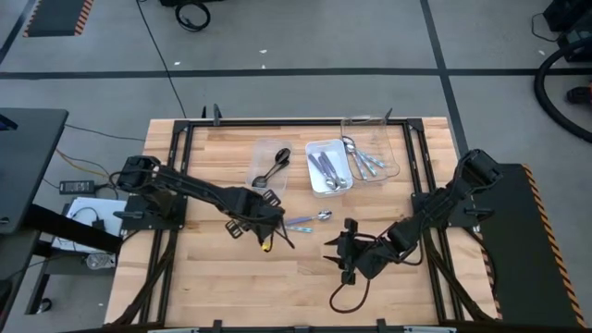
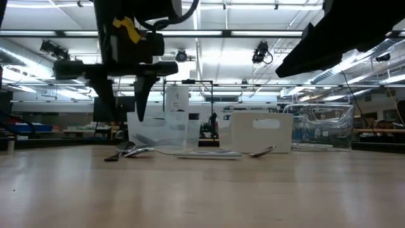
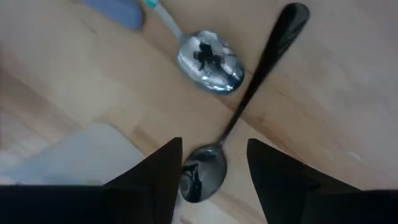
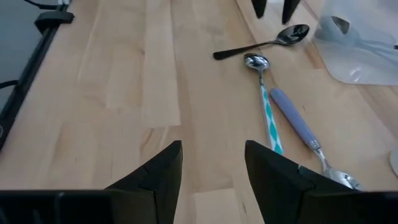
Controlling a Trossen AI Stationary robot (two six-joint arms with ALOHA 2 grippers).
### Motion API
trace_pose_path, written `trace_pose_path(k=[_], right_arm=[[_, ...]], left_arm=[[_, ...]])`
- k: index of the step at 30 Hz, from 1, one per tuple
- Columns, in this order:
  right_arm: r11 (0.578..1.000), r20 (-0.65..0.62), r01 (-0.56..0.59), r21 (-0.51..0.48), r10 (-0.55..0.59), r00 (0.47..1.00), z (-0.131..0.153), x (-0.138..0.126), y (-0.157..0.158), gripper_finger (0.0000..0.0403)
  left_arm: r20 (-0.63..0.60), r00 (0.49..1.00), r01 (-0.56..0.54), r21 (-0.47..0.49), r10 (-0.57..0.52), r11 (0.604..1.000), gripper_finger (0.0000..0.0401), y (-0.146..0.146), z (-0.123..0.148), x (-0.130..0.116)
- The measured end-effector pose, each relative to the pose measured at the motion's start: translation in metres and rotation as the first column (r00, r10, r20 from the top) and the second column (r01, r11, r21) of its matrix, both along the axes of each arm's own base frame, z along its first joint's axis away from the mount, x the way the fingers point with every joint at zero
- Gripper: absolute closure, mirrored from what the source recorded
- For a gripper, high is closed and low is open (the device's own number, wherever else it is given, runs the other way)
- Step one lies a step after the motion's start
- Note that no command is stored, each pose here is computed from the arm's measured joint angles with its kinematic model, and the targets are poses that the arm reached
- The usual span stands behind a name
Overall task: Sort silverware by color (type)
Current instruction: Put the spoon into the left transparent bin
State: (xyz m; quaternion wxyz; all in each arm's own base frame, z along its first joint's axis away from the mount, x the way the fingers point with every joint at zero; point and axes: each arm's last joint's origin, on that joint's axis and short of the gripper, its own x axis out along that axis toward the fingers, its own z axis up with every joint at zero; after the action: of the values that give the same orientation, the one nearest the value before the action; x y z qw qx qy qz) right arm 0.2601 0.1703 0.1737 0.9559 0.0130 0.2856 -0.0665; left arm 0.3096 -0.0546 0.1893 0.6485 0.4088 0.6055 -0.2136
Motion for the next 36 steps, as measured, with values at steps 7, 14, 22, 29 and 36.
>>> trace_pose_path(k=[7, 14, 22, 29, 36], right_arm=[[1.000, 0.006, -0.010, 0.005, 0.010, 1.000, 0.001, -0.001, 0.003, 0.0218], [1.000, 0.013, -0.011, 0.009, 0.011, 1.000, 0.001, -0.001, 0.003, 0.0218], [1.000, 0.020, -0.013, 0.008, 0.012, 1.000, 0.002, 0.000, 0.003, 0.0218], [1.000, 0.020, -0.011, 0.008, 0.011, 1.000, 0.002, 0.000, 0.002, 0.0218], [1.000, 0.020, -0.012, 0.008, 0.011, 1.000, 0.002, 0.000, 0.002, 0.0218]], left_arm=[[-0.032, 0.999, 0.008, 0.005, -0.008, 1.000, 0.0213, 0.001, -0.015, 0.005], [-0.071, 0.997, 0.026, 0.016, -0.024, 1.000, 0.0213, 0.008, -0.035, -0.004], [-0.047, 0.995, 0.093, 0.027, -0.092, 0.995, 0.0214, 0.011, -0.049, -0.007], [-0.060, 0.993, 0.101, -0.005, -0.101, 0.995, 0.0224, 0.021, -0.052, -0.009], [-0.072, 0.994, 0.070, -0.103, -0.078, 0.992, 0.0276, 0.029, -0.052, -0.009]])
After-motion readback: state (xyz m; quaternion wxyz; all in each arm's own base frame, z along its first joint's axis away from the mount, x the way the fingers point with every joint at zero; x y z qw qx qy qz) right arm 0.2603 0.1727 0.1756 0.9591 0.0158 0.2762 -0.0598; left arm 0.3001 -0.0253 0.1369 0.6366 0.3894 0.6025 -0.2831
